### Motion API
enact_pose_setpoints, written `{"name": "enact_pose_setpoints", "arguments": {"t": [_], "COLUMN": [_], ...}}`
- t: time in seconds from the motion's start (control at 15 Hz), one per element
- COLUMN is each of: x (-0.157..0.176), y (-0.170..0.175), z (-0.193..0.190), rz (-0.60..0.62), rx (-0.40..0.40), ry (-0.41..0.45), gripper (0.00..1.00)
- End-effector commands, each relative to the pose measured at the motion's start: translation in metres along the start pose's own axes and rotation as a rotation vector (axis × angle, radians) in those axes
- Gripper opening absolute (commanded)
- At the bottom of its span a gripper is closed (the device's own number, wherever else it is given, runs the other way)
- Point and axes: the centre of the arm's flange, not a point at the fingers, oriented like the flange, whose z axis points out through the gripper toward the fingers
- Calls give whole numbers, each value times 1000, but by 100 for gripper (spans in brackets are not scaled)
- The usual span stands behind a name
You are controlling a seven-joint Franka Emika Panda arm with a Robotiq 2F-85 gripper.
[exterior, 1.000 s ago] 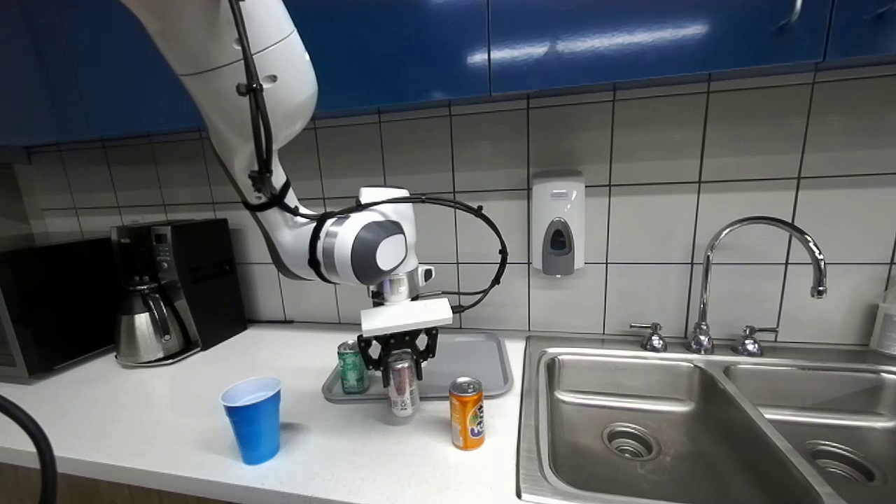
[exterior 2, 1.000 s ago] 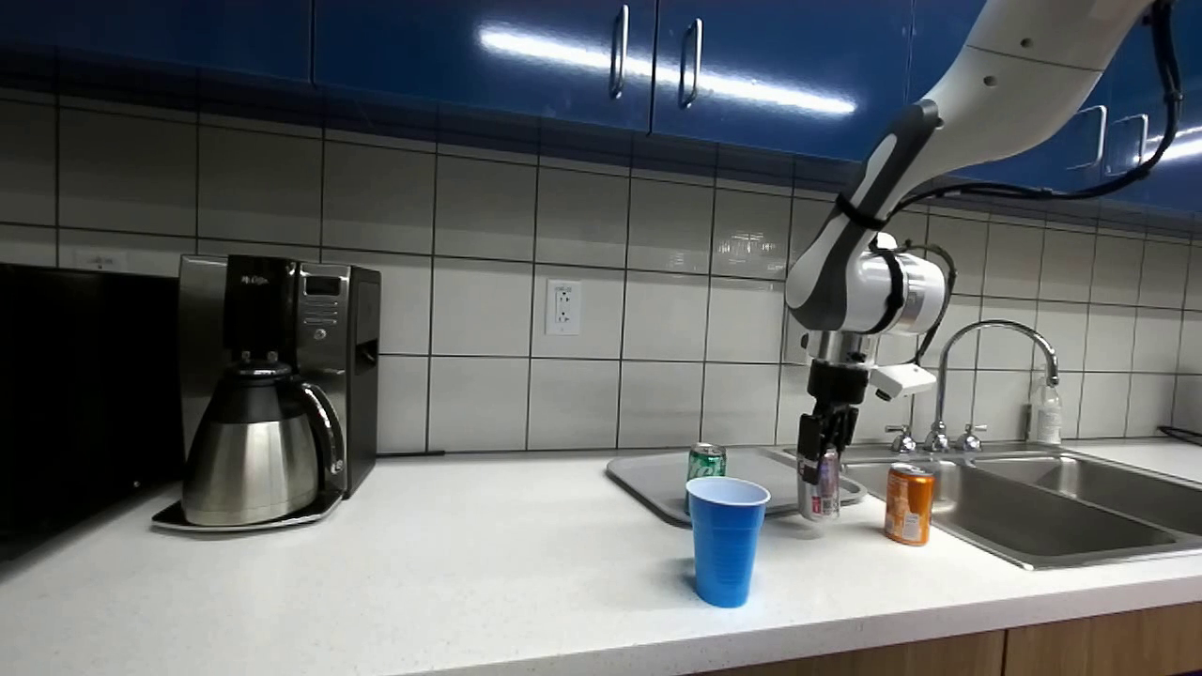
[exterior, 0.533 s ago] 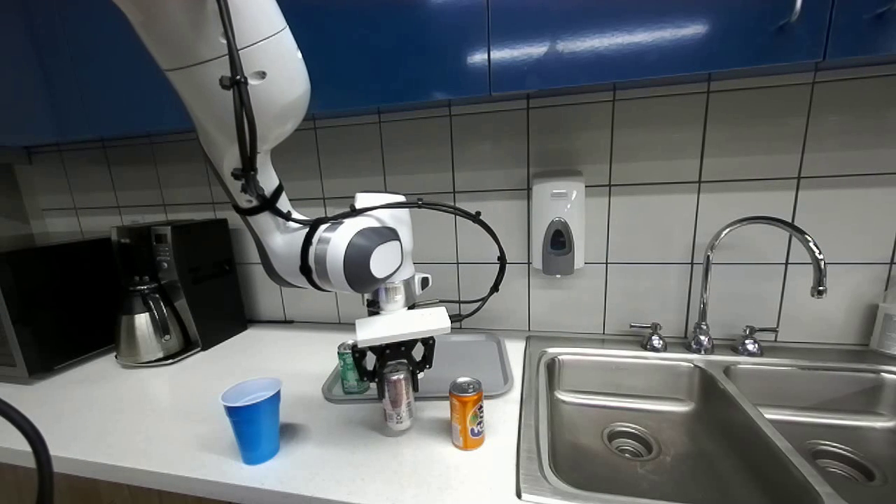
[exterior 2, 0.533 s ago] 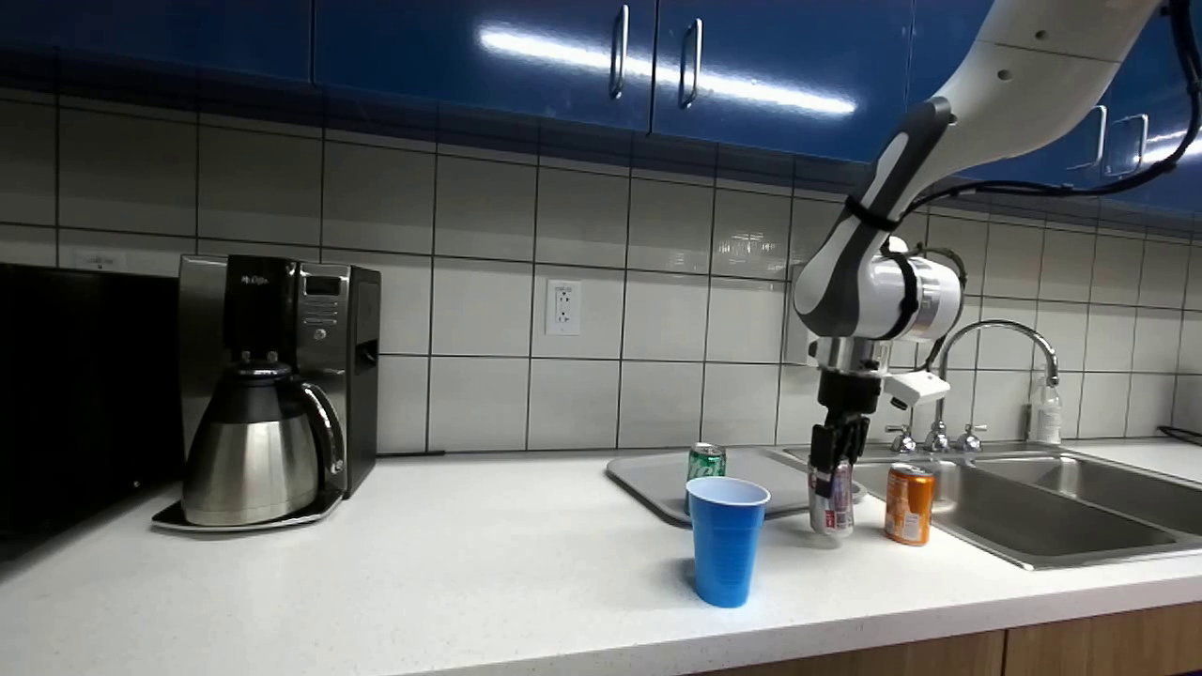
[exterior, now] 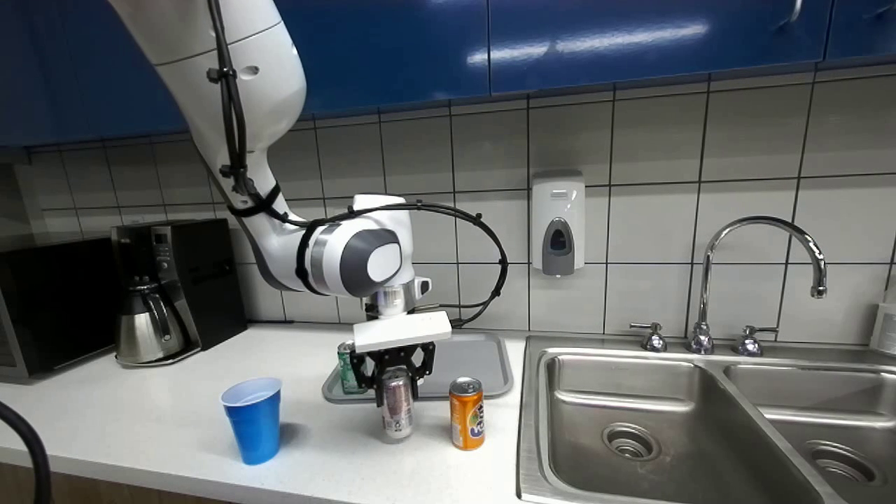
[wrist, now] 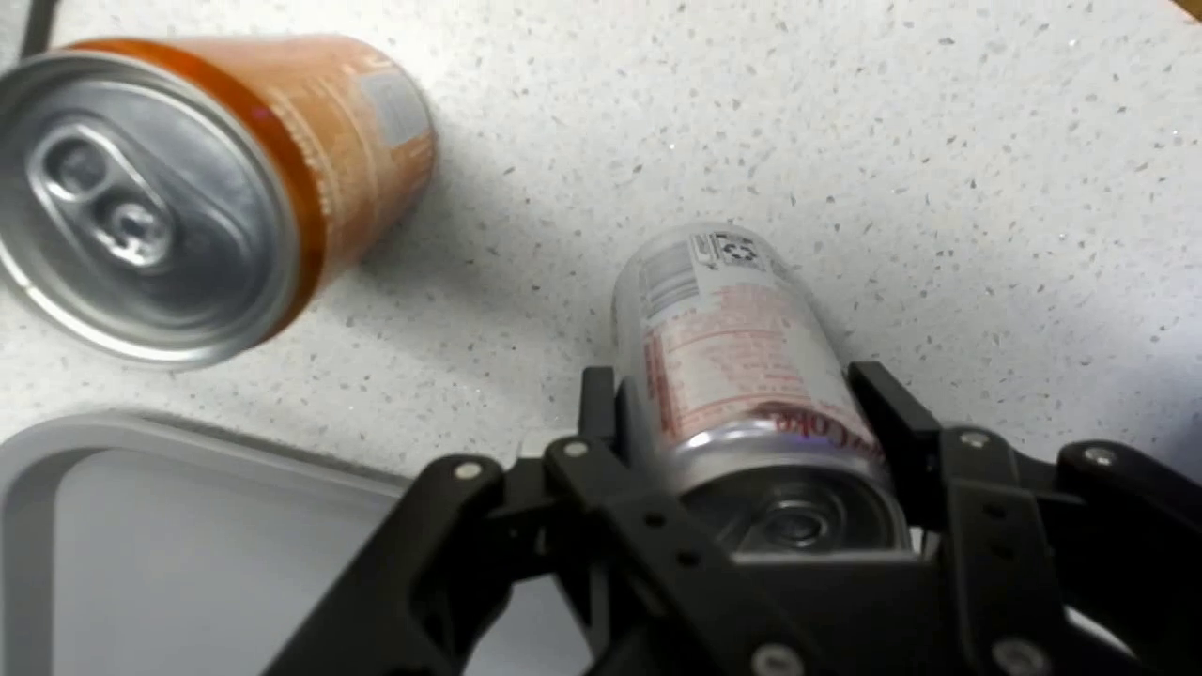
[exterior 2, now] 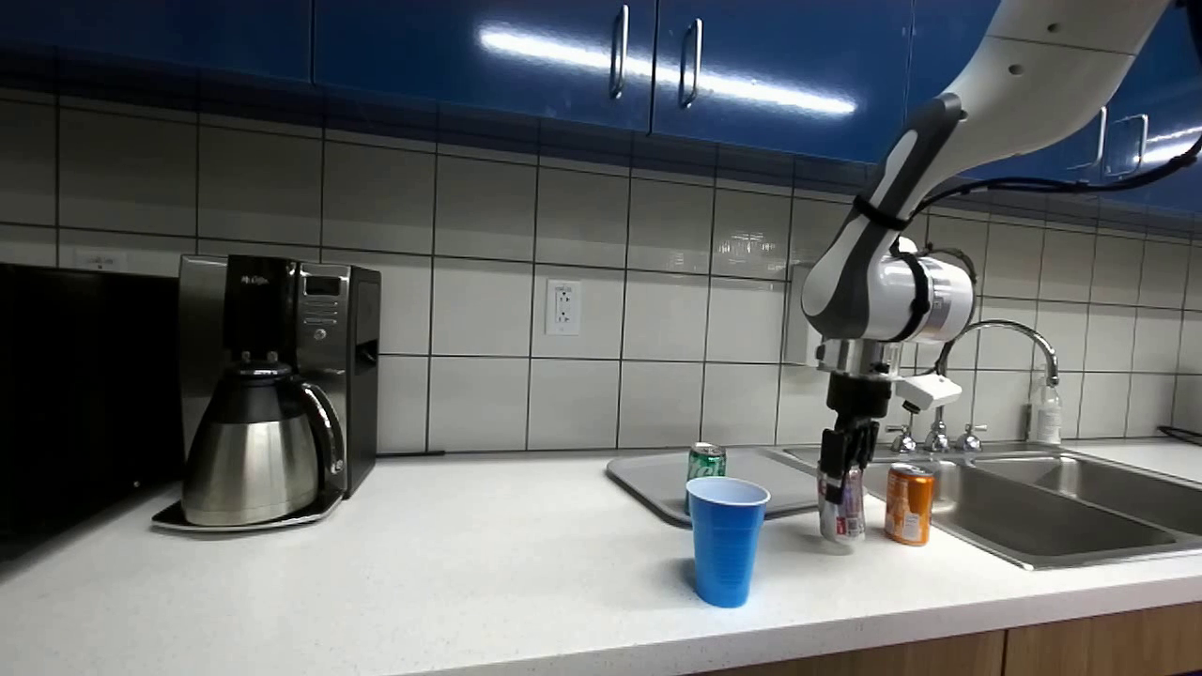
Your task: Move all the cans from the tray to the counter top
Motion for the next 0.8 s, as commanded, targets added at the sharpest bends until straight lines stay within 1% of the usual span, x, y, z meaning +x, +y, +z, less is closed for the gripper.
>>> {"name": "enact_pose_setpoints", "arguments": {"t": [0.0, 0.07, 0.2, 0.53, 0.73], "x": [-10, -10, -10, -7, 0], "y": [-3, -3, -3, -2, -2], "z": [-14, -14, -16, -23, -32], "rz": [-13, -11, -10, -9, -4], "rx": [-13, -13, -17, -25, -25], "ry": [27, 28, 32, 45, 69], "gripper": [80, 90, 100, 100, 100]}}
